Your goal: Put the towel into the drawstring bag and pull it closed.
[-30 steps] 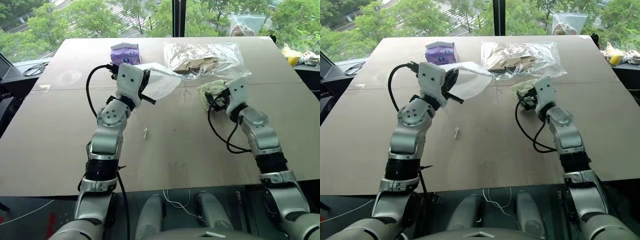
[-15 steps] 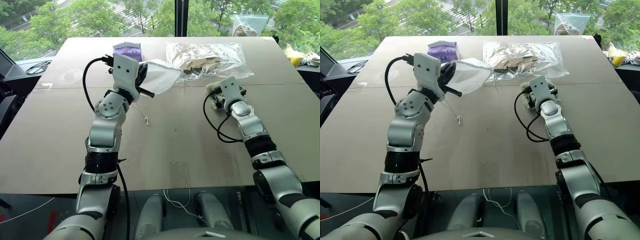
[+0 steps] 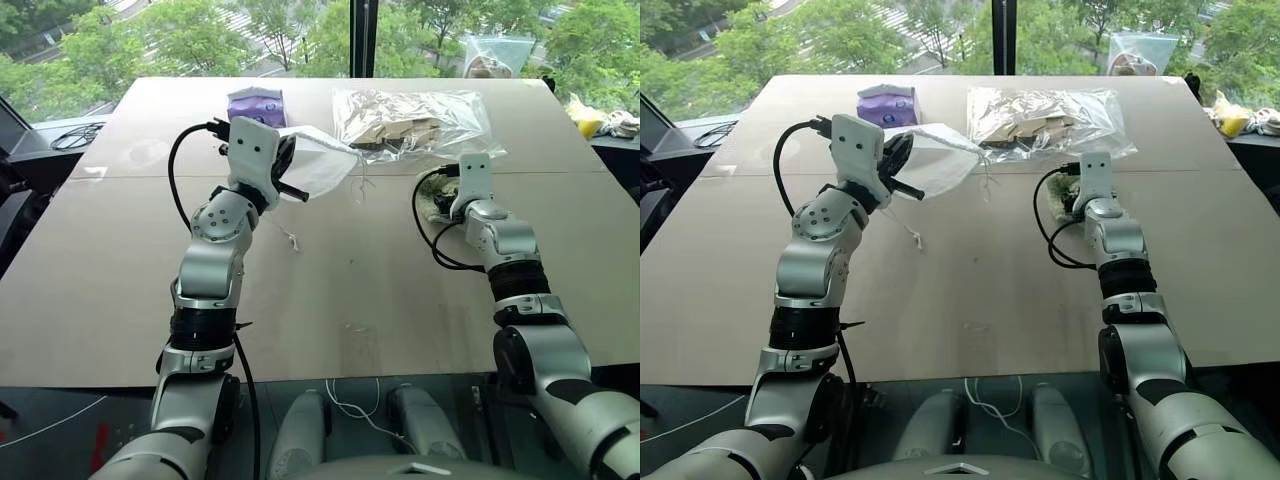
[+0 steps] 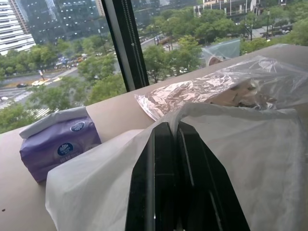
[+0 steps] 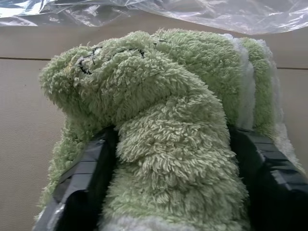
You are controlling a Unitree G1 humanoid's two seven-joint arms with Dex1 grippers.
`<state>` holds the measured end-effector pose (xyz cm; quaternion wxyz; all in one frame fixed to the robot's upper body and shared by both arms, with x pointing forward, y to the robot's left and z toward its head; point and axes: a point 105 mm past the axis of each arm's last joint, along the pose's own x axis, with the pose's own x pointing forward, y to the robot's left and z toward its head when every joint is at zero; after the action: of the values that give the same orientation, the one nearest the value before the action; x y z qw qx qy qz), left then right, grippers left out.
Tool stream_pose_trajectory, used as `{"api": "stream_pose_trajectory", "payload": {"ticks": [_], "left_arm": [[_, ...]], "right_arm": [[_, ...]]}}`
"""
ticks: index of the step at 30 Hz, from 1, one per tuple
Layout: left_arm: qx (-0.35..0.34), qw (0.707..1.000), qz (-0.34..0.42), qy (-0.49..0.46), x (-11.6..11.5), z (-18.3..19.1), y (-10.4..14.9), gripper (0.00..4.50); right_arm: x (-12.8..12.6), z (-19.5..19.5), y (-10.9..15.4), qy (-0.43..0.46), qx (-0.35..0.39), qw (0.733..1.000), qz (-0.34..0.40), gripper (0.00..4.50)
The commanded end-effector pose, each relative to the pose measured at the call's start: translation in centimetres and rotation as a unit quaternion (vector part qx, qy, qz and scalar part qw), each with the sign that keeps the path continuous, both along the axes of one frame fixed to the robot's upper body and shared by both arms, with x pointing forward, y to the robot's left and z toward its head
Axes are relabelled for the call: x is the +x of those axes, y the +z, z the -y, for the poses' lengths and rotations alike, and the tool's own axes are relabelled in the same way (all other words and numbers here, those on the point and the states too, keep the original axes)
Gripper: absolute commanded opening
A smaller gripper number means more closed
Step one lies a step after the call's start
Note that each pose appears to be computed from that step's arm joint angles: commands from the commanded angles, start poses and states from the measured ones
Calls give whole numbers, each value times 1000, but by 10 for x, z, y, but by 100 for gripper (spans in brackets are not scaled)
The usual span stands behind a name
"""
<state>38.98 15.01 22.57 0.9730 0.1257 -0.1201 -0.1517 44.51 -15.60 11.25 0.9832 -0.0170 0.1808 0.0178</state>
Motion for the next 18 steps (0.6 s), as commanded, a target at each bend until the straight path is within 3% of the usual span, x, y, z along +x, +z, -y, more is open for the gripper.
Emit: {"api": "stream_pose_trajectory", "payload": {"ticks": [1, 3, 5, 9, 12, 15, 18], "left_arm": [[-10, 999, 32, -1, -5, -1, 18, 0], [-12, 1000, 23, -6, -4, 0, 14, 0], [-19, 1000, 17, -17, -3, 2, 13, 0], [-44, 999, 12, -23, 0, -1, 15, 0], [-82, 996, 2, -22, 5, -6, 18, 0], [-119, 992, -9, -25, 9, -12, 21, 0], [-149, 988, -24, -29, 13, -17, 21, 0]], "right_arm": [[-19, -1, -53, 3, 11, 995, -100, 147], [-18, -2, -52, 8, 3, 995, -96, 62], [-17, -2, -51, 12, -6, 996, -92, 13], [-16, -5, -47, 21, -7, 996, -83, 11], [-12, -22, -26, 71, 23, 997, -23, 11], [-20, -61, 18, 177, 138, 972, 66, 11], [-36, -71, 51, 231, 229, 938, 118, 11]]}}
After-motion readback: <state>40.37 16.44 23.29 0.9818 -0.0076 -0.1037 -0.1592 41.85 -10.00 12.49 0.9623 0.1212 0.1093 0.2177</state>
